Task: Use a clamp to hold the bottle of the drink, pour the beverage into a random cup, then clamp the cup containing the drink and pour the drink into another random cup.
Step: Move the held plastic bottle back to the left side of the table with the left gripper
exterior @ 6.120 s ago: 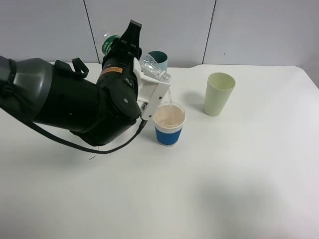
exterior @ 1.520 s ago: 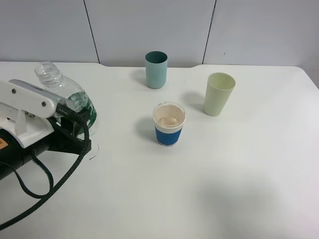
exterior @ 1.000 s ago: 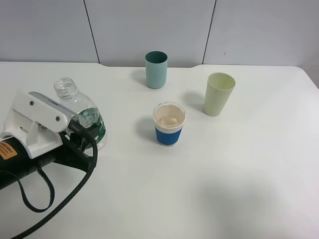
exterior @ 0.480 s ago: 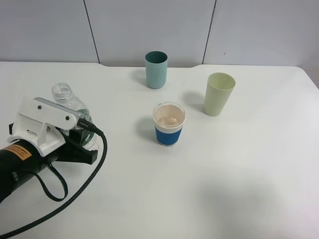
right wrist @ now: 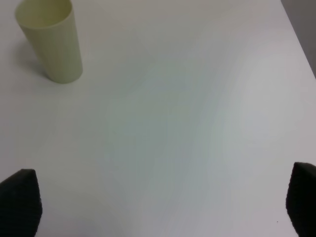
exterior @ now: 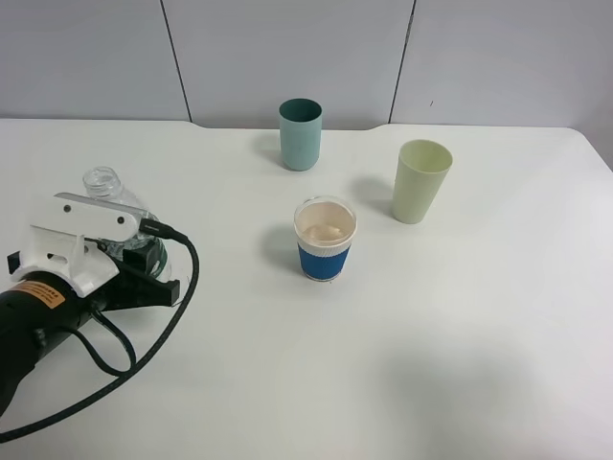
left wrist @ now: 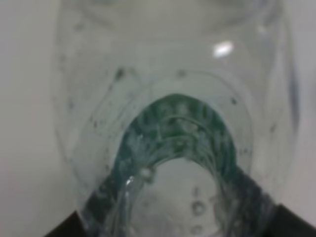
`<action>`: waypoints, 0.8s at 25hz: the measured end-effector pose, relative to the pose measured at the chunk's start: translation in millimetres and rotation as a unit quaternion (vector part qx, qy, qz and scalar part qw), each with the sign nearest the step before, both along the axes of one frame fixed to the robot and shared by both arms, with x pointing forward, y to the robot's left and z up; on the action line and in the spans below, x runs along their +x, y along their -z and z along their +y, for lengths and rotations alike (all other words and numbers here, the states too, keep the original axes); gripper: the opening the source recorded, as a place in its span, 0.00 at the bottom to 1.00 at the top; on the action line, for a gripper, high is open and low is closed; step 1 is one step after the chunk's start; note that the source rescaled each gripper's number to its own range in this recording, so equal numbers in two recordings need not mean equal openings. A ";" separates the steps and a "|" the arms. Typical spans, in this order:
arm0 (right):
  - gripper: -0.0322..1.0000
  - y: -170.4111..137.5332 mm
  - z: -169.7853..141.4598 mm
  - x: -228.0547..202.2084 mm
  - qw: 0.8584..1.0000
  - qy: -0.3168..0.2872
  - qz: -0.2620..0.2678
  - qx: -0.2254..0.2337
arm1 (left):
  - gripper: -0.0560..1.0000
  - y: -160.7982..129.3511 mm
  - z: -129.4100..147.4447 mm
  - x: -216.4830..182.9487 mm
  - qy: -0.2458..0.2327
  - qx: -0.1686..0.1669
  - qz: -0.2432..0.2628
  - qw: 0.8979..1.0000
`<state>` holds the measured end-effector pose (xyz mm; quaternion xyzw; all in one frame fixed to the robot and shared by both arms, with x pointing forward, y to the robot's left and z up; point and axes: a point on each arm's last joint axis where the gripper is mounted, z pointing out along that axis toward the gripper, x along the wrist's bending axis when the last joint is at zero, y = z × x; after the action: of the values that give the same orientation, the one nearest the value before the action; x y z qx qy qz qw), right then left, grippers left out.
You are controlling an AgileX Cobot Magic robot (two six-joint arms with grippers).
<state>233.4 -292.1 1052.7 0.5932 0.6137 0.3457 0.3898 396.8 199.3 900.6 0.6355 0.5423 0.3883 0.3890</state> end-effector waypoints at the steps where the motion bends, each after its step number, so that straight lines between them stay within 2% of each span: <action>1: 1.00 0.0 0.0 0.0 1.000 0.000 0.000 0.000 | 0.05 1.3 0.8 1.3 -0.001 -0.004 0.002 1.000; 6: 1.00 0.0 0.0 0.0 1.000 0.000 0.000 0.000 | 0.05 8.3 1.2 5.6 0.004 -0.019 0.011 1.000; 16: 1.00 0.0 0.0 0.0 1.000 0.000 0.000 0.000 | 0.05 22.2 -4.3 7.0 0.044 0.011 0.017 0.999; 20: 1.00 0.0 0.0 0.0 1.000 0.000 0.000 0.000 | 0.05 25.1 -4.5 7.4 0.044 0.013 0.016 0.999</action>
<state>233.4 -292.1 1052.7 0.5932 0.6137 0.3457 0.3898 404.2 194.8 875.5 0.6695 0.5154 0.3675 0.3887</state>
